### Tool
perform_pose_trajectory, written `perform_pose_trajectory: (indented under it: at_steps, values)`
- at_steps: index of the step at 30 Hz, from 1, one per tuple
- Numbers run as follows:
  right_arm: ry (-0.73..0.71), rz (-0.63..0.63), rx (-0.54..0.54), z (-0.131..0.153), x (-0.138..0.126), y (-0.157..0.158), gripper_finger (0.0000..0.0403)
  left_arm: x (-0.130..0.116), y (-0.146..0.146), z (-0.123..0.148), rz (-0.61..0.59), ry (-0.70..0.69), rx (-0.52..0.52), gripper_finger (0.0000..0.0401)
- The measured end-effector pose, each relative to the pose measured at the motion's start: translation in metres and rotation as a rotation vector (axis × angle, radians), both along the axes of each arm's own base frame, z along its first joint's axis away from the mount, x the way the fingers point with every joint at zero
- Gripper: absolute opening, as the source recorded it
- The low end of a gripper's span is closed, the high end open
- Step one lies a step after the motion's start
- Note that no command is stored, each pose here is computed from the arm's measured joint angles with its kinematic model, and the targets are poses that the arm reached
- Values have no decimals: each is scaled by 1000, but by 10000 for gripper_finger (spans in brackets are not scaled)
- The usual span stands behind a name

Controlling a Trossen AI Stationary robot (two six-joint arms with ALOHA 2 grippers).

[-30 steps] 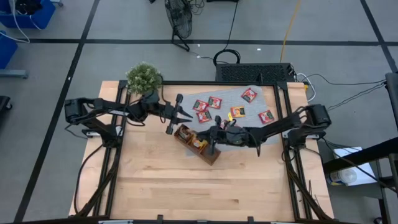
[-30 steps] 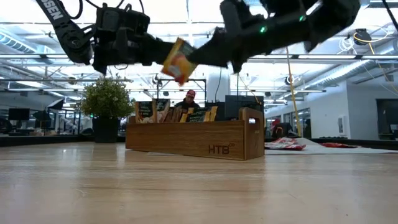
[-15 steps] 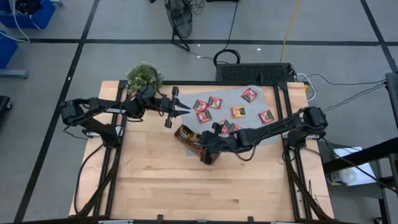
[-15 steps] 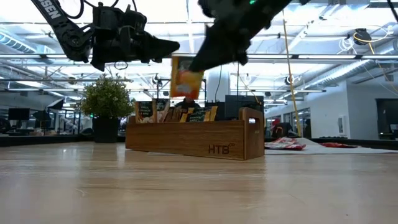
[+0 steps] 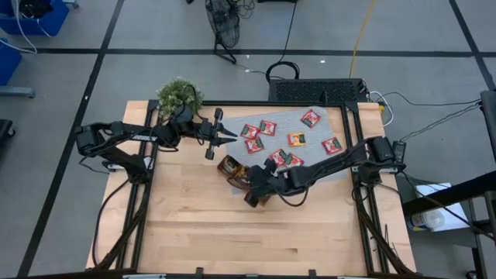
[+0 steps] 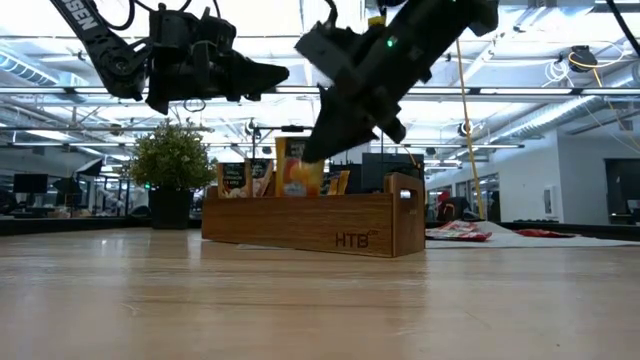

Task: Pick & Place Tea
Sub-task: Put the yellow tea bag into the middle section of the wooden organizer

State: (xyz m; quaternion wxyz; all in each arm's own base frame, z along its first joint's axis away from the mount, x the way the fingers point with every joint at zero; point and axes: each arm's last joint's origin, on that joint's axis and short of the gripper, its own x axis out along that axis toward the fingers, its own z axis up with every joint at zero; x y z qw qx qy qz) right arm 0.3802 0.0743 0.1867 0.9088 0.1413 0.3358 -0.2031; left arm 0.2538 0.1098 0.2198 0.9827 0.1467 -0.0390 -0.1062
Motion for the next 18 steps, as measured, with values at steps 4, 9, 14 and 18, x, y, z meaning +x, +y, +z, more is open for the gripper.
perform_pose_trajectory:
  at_steps: [4, 9, 14, 18]
  values:
    - [2, -45, 15, -6, 1, 0, 0, 0, 0, 0, 0, 0, 0, 59]
    - [18, -107, 31, -19, 4, -3, 0, 0, 0, 0, 0, 0, 0, 61]
    - [32, -127, 39, -27, 5, -4, 0, 0, 0, 0, 0, 0, 1, 51]
    - [26, -157, -3, -27, 4, -5, 0, 0, 0, 0, 0, 0, 1, 45]
